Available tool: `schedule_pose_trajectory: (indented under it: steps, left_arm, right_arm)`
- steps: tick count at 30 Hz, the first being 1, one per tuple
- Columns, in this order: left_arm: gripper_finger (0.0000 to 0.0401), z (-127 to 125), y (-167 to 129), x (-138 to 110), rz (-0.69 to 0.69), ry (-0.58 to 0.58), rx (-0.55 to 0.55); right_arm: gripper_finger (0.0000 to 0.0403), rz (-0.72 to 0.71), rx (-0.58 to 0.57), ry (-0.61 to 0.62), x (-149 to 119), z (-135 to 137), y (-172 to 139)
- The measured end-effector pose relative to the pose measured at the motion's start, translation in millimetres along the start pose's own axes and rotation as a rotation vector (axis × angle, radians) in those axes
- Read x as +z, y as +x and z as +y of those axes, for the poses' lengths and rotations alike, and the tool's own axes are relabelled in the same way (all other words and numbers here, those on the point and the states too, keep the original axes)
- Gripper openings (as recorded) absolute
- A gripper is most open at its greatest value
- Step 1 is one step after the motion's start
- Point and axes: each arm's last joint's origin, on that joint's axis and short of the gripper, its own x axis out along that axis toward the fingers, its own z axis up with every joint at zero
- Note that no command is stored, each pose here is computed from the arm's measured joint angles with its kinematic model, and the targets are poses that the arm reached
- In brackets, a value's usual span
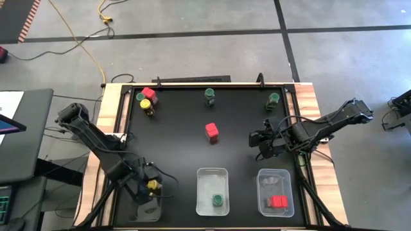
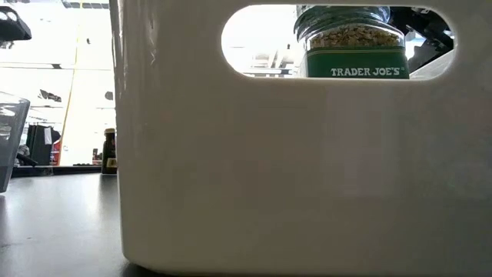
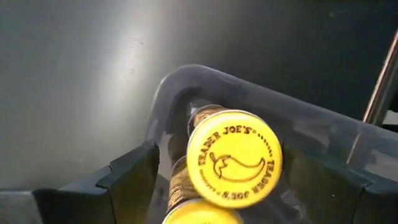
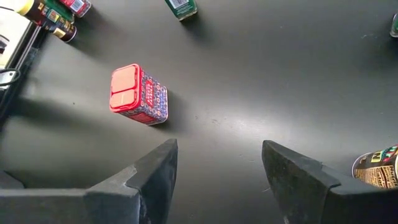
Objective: Sort spices by type
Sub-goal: Put the top center yellow seasoning bottle into the black bin, then put the center green seasoning bottle into the white bin
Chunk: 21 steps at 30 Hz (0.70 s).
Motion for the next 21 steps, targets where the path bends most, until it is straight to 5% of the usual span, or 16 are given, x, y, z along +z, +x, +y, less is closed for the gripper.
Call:
schedule_pose_trajectory:
  steps: [14, 21]
  left_arm:
    - [0.032, 39, -66, 10, -0.184, 0.174, -0.203]
    - [0.032, 59, -83, 16, -0.349, 0.137, -0.146]
  right_arm:
    - [0.026, -0.001, -0.002, -0.113, 0, 0, 0]
    - [0.026, -0.001, 0.015, -0.064, 0, 2, 0]
